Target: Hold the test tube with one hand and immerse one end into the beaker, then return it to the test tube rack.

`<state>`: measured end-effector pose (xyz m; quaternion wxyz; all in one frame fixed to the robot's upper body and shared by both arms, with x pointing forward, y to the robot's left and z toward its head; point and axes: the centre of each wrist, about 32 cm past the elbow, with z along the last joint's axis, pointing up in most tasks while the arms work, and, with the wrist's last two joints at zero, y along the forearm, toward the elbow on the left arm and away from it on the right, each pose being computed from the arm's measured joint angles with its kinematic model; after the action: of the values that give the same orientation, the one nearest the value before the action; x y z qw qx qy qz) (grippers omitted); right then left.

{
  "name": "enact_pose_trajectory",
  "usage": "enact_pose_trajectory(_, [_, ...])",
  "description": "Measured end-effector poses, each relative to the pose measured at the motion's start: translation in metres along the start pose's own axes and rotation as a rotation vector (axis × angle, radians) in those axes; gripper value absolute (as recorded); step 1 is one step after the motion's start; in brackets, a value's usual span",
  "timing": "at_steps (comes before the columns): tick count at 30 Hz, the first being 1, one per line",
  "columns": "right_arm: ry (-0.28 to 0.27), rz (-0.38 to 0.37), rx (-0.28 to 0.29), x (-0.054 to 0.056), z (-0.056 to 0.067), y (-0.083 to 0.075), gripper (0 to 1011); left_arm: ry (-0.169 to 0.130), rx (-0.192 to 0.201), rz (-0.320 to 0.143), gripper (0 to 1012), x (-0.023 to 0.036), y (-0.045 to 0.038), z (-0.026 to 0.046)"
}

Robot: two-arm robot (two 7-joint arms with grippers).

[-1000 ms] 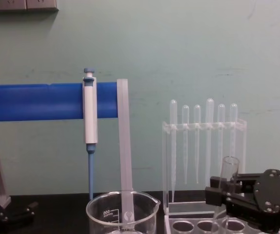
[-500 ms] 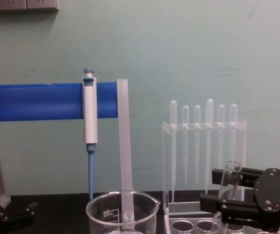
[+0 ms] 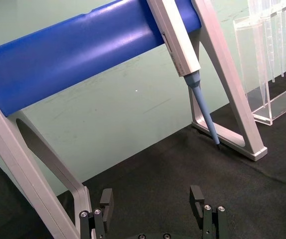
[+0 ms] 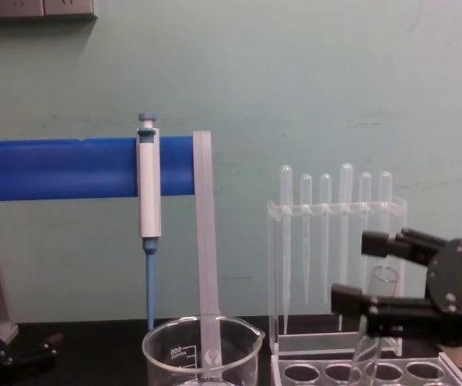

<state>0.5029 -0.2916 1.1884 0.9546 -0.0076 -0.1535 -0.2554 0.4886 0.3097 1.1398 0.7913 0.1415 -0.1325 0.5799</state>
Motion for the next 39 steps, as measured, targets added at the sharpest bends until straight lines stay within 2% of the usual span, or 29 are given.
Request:
enact_pose_trajectory(3, [-0.022,-0.016,0.022,-0.003,0.003,-0.002,1000,0.000,0.000,0.000,1000,0.0000,0.0000,0.0000])
enact_pose_trajectory(7, [-0.060,-0.050,0.081,-0.008,0.005,-0.007,1002,0.000,0.000,0.000,1000,0.0000,0.0000,0.0000])
enact_pose_trajectory(8, [-0.066,-0.059,0.102,-0.009,0.005,-0.008,1002,0.000,0.000,0.000,1000,0.0000,0.0000,0.0000])
enact_pose_trajectory(10, [-0.084,-0.099,0.182,-0.013,0.002,-0.012,1002,0.000,0.000,0.000,1000,0.0000,0.0000,0.0000])
enact_pose_trajectory(12, [-0.104,-0.144,0.223,-0.017,0.000,-0.016,1000,0.000,0.000,0.000,1000,0.0000,0.0000,0.0000])
enact_pose_trajectory(14, [-0.118,-0.183,0.241,-0.019,-0.001,-0.019,1000,0.000,0.000,0.000,1000,0.0000,0.0000,0.0000])
enact_pose_trajectory(16, [-0.142,-0.269,0.243,-0.027,-0.001,-0.023,1002,0.000,0.000,0.000,1000,0.0000,0.0000,0.0000])
enact_pose_trajectory(17, [-0.142,-0.269,0.243,-0.027,-0.001,-0.023,1002,0.000,0.000,0.000,1000,0.0000,0.0000,0.0000])
enact_pose_trajectory(20, [-0.158,-0.469,0.196,-0.045,-0.004,-0.027,1000,0.000,0.000,0.000,1000,0.0000,0.0000,0.0000])
enact_pose_trajectory(22, [-0.139,-0.544,0.159,-0.053,-0.007,-0.027,1000,0.000,0.000,0.000,1000,0.0000,0.0000,0.0000])
enact_pose_trajectory(23, [-0.111,-0.619,0.114,-0.061,-0.010,-0.026,1002,0.000,0.000,0.000,1000,0.0000,0.0000,0.0000])
enact_pose_trajectory(25, [-0.061,-0.706,0.046,-0.069,-0.014,-0.023,1000,0.000,0.000,0.000,1000,0.0000,0.0000,0.0000])
enact_pose_trajectory(26, [-0.061,-0.706,0.046,-0.069,-0.014,-0.023,1002,0.000,0.000,0.000,1000,0.0000,0.0000,0.0000])
enact_pose_trajectory(28, [-0.003,-0.787,-0.031,-0.078,-0.020,-0.017,1002,0.000,0.000,0.000,1000,0.0000,0.0000,0.0000])
enact_pose_trajectory(29, [-0.003,-0.787,-0.031,-0.078,-0.020,-0.017,1000,0.000,0.000,0.000,1000,0.0000,0.0000,0.0000])
enact_pose_trajectory(32, [0.045,-0.831,-0.086,-0.084,-0.027,-0.012,1000,0.000,0.000,0.000,1000,0.0000,0.0000,0.0000])
enact_pose_trajectory(34, [0.063,-0.839,-0.102,-0.085,-0.030,-0.009,1002,0.000,0.000,0.000,1000,0.0000,0.0000,0.0000])
enact_pose_trajectory(39, [0.113,-0.834,-0.141,-0.083,-0.036,-0.003,1000,0.000,0.000,0.000,1000,0.0000,0.0000,0.0000])
